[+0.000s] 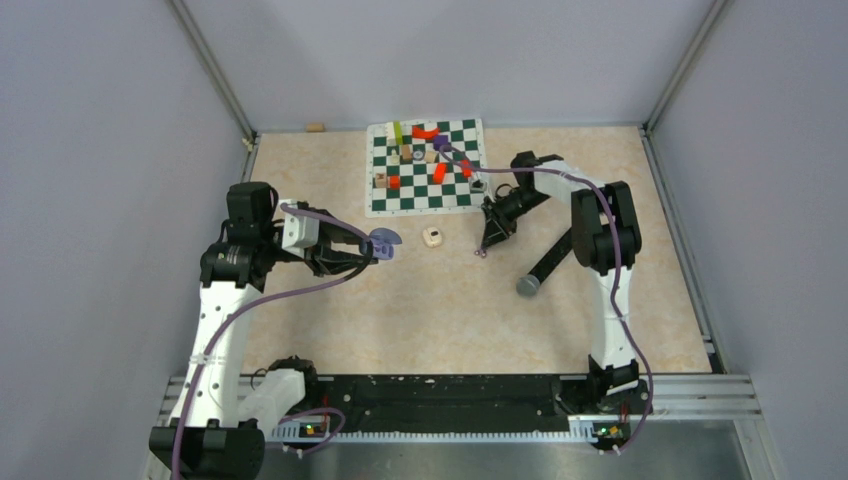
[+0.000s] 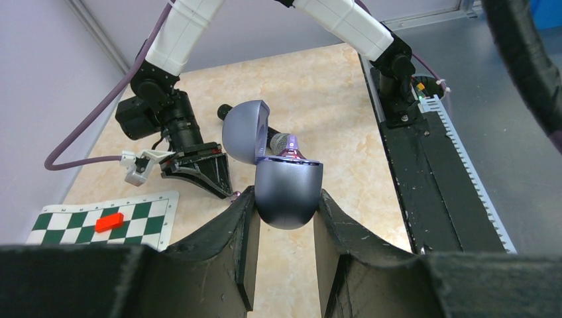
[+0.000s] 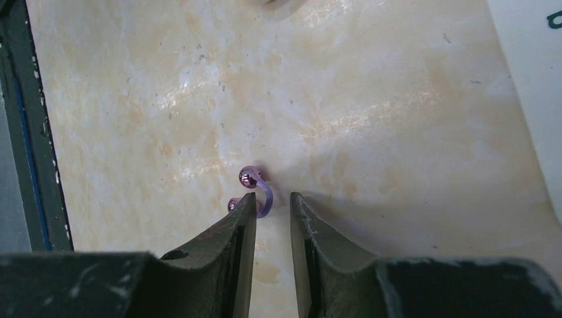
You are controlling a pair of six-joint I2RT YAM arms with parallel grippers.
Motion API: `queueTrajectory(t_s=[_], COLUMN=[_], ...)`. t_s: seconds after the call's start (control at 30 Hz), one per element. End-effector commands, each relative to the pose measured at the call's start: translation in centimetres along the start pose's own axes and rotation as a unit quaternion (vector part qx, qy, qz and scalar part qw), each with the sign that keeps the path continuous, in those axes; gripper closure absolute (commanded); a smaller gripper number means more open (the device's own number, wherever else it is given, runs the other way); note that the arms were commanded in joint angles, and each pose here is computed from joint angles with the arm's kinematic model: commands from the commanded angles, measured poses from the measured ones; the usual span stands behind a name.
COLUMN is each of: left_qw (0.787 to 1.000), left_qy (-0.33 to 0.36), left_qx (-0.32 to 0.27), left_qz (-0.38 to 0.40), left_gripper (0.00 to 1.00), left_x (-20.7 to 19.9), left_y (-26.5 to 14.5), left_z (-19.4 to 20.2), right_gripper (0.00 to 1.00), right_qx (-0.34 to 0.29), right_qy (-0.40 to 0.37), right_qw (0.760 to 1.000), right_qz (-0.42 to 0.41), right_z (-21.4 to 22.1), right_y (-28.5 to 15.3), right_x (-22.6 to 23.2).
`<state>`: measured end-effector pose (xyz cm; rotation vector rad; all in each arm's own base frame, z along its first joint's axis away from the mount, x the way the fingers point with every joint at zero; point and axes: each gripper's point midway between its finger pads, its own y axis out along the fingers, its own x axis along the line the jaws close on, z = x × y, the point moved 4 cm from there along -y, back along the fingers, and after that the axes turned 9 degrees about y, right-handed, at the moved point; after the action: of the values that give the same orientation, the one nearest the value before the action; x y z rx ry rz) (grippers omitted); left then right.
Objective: Insert the wireless bluetooth earbuds into the charging case
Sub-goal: Adjust the right earbud at the center of the board.
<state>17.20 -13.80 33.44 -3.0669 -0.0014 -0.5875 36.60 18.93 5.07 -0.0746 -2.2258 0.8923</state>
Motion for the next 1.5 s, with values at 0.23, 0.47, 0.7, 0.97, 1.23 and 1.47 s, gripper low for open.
queueTrajectory(t_s=[0.23,0.47,0.7,0.97,1.23,1.47], left_qw=[0.998,0.998,0.997,0.997,0.997,0.997], left_qy=[0.016,0.018,0.021,0.023,0.028,0.027], left_qx=[-0.058,-0.057,-0.057,-0.059,-0.059,-0.06], left_qz=[0.035,0.034,0.035,0.035,0.034,0.034], left_gripper=[1.0,1.0,1.0,1.0,1.0,1.0], left_x=[-1.1,-1.1,-1.2,-1.2,-1.1,-1.0], left_y=[0.2,0.2,0.3,0.3,0.3,0.3], left_z=[-2.2,-2.2,-2.4,-2.3,-2.4,-2.4], right_gripper=[0.78,0.78,0.75,0.71,0.72,0.72], right_qx=[0.031,0.034,0.014,-0.041,-0.032,-0.047], right_qy=[0.013,0.031,0.122,0.171,0.254,0.315], right_qw=[0.999,0.998,0.992,0.979,0.961,0.943], right_qz=[-0.024,-0.04,0.039,0.107,0.101,0.094], right_z=[1.7,1.7,1.9,2.3,4.2,4.4], right_y=[0.0,0.2,-0.7,-2.0,-1.1,-0.4], right_x=[0.9,1.7,0.7,0.9,1.7,2.0])
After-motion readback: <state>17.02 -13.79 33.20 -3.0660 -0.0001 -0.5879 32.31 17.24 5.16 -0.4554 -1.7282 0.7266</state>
